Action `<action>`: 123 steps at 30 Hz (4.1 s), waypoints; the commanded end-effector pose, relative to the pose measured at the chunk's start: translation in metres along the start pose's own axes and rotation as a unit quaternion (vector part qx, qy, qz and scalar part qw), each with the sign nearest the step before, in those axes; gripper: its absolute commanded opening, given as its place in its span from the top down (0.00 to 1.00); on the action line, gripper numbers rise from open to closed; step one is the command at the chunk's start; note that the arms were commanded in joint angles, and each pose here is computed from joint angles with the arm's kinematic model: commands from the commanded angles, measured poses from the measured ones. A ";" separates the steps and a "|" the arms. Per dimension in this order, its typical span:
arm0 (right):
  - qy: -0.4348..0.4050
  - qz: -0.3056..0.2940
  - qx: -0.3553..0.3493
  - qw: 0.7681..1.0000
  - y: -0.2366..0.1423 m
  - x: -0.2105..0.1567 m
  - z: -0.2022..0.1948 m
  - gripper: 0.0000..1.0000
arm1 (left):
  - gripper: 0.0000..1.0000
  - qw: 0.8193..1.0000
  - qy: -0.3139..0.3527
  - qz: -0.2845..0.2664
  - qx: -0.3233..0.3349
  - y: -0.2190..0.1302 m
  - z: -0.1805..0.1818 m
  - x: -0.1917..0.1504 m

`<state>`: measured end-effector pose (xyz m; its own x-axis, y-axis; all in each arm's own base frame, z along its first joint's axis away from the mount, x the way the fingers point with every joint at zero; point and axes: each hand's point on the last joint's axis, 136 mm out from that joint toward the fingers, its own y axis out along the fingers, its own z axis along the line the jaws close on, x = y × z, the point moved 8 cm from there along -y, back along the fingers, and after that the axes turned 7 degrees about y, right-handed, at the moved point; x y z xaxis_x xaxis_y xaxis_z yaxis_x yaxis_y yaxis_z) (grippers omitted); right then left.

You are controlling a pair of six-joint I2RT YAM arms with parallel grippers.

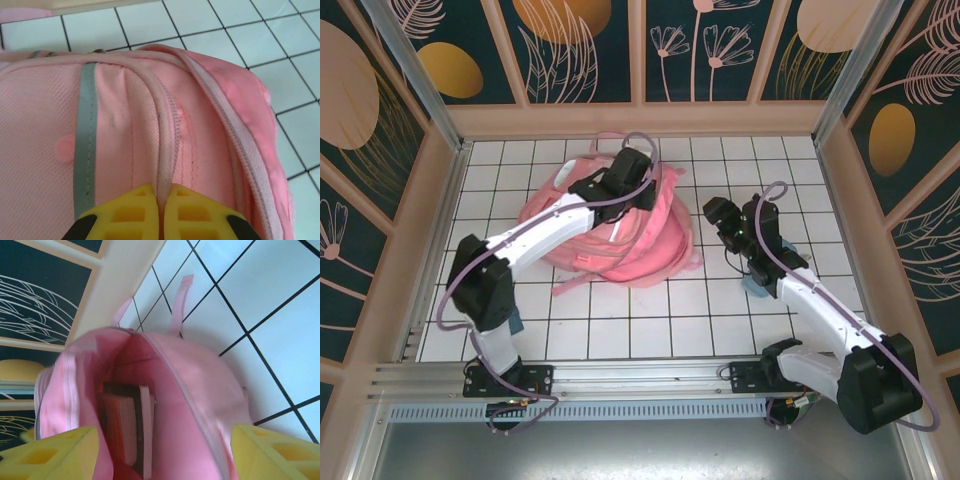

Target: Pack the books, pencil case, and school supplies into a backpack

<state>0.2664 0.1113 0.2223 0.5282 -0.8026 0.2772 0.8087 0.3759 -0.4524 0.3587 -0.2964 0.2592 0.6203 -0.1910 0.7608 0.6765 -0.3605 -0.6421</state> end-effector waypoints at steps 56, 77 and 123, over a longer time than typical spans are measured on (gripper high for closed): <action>-0.458 0.065 -0.105 0.880 0.100 -0.211 -0.019 0.87 | 1.00 0.985 -0.044 -0.019 -0.165 0.049 0.000 0.078; -0.453 0.117 -0.080 0.880 0.048 -0.171 -0.043 1.00 | 0.44 0.994 -0.031 0.023 -0.106 0.054 0.022 0.041; -0.425 0.182 -0.077 0.883 0.099 -0.187 0.011 1.00 | 0.76 0.847 -0.531 -0.009 -0.038 -0.011 0.126 -0.200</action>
<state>0.2527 0.3020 0.1135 0.8283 0.0794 0.5546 0.4807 0.4078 -0.7763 0.2744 -0.1429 0.1086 0.6804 0.7013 0.2126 0.6607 -0.4614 -0.5921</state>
